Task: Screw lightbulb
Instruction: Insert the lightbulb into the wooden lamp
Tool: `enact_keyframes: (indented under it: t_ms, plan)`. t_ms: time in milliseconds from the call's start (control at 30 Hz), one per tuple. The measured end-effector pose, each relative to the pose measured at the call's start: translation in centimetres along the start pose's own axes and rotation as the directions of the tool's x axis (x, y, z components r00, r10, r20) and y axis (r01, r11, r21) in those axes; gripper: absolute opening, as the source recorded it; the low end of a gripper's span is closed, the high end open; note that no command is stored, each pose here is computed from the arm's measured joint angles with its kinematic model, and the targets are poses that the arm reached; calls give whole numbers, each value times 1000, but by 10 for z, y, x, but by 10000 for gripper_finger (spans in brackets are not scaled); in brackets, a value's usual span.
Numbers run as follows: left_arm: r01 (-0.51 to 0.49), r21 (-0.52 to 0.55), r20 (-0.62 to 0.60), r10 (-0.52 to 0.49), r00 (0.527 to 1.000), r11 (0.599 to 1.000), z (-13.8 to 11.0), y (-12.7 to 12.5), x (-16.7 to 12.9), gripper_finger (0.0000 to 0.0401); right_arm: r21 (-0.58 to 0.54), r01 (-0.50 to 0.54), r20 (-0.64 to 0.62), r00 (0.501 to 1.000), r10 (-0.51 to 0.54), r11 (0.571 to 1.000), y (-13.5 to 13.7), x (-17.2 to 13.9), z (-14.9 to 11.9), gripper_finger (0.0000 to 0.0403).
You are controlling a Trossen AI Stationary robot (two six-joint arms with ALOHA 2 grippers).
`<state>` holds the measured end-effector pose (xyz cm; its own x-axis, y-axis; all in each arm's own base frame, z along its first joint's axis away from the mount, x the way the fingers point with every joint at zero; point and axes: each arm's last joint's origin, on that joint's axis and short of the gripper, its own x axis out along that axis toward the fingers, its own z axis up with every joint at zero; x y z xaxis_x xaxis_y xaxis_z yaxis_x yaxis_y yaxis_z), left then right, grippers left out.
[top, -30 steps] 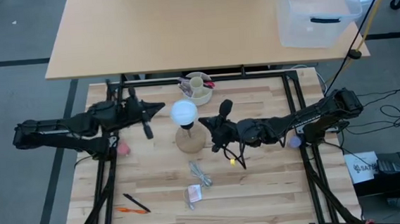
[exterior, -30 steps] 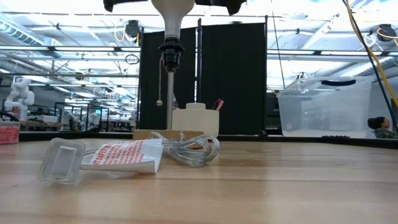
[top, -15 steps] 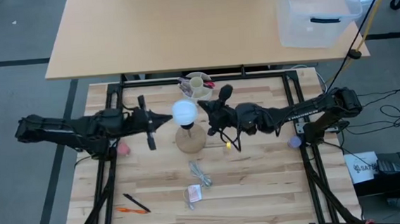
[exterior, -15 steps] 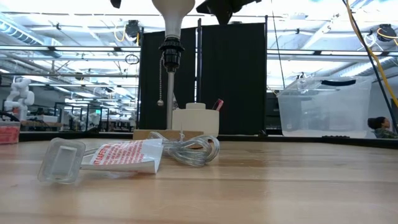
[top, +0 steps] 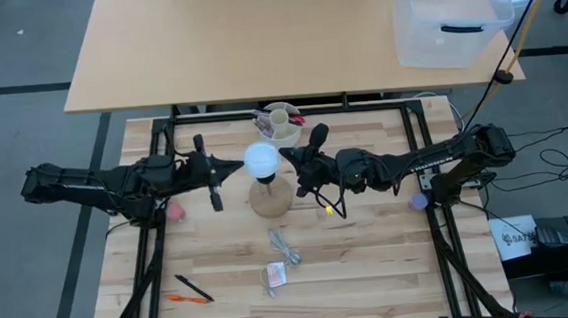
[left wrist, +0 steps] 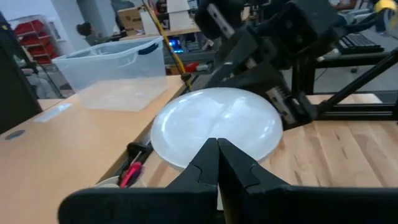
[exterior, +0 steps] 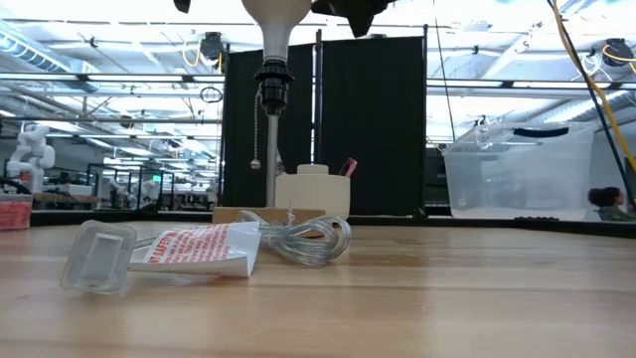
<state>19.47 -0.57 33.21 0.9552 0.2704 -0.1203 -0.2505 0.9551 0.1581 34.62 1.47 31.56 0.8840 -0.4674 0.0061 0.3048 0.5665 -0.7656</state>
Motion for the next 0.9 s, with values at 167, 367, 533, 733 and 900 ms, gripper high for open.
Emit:
enact_keyframes:
  t_ms: [167,367,533,733,900]
  plan:
    - [-44,-2,-7,44,999,999,-1,7,2,0,-9,-19,3,1000,19,1000,6,-6,6,0]
    - [-90,-17,-17,90,996,996,-3,15,7,0,-22,-71,40,997,72,997,16,-12,14,0]
    - [-112,-14,-41,111,993,994,-6,18,11,0,-22,-84,47,995,85,996,21,-18,19,0]
    - [-100,-18,74,101,992,995,8,22,-6,0,-49,-87,-28,996,86,995,28,-22,18,0]
    - [-26,-8,134,27,991,1000,15,18,-22,0,-51,-61,-86,995,57,997,23,-16,9,0]
